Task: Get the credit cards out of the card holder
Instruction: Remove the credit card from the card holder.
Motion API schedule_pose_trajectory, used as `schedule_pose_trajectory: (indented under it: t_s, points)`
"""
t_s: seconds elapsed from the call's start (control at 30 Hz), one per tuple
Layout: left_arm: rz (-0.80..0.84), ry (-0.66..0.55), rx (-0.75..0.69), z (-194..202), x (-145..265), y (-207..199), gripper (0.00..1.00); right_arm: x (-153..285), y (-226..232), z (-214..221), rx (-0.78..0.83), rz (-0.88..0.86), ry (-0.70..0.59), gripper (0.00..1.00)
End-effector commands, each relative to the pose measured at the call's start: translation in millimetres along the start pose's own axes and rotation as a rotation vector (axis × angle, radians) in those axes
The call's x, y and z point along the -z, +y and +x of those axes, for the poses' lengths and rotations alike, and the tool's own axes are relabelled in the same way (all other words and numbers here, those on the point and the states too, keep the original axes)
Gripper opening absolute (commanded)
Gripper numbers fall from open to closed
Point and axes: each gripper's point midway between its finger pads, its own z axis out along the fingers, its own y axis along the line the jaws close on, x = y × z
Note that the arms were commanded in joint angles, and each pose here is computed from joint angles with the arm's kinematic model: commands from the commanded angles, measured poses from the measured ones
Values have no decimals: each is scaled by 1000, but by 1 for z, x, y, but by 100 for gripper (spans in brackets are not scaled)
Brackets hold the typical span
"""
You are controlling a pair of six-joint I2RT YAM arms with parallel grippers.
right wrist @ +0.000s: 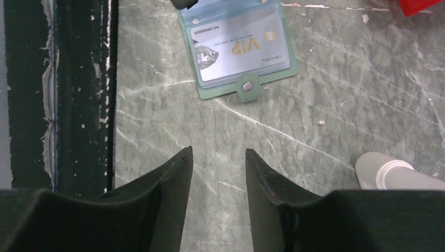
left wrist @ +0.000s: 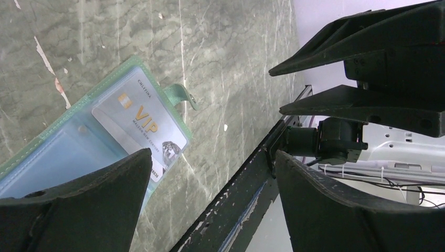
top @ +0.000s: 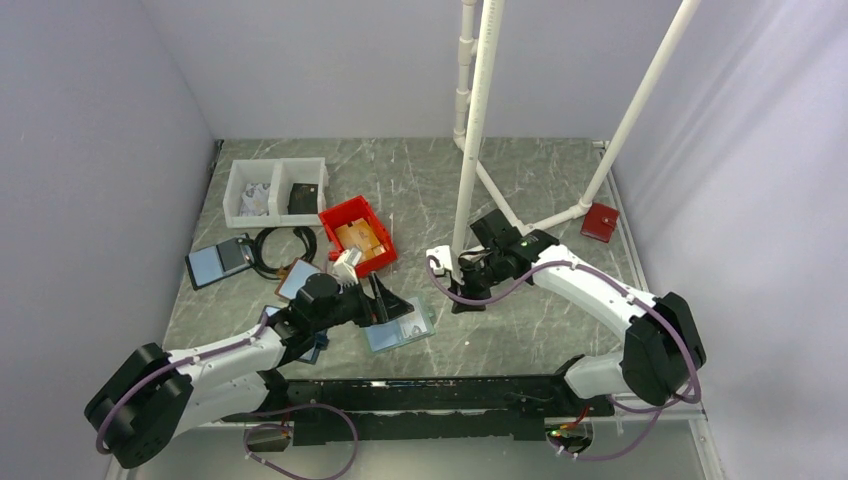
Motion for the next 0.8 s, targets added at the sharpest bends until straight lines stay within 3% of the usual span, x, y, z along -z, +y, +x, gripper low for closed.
schedule_pose_trajectory:
  t_s: [0.0, 0.3, 0.5, 0.77]
  points:
    - [10, -48, 1, -9, -4, -5, 91, -10, -14, -9, -30, 70, -15, 42]
    - [-171, -44, 65, -1, 0, 32, 76, -36, -36, -17, -159, 175, 13, 22]
    - [-169, -27, 82, 4, -2, 33, 64, -61, -33, -22, -202, 156, 31, 19]
    - [-169, 0, 106, 14, -7, 43, 53, -84, -38, -12, -271, 153, 89, 5]
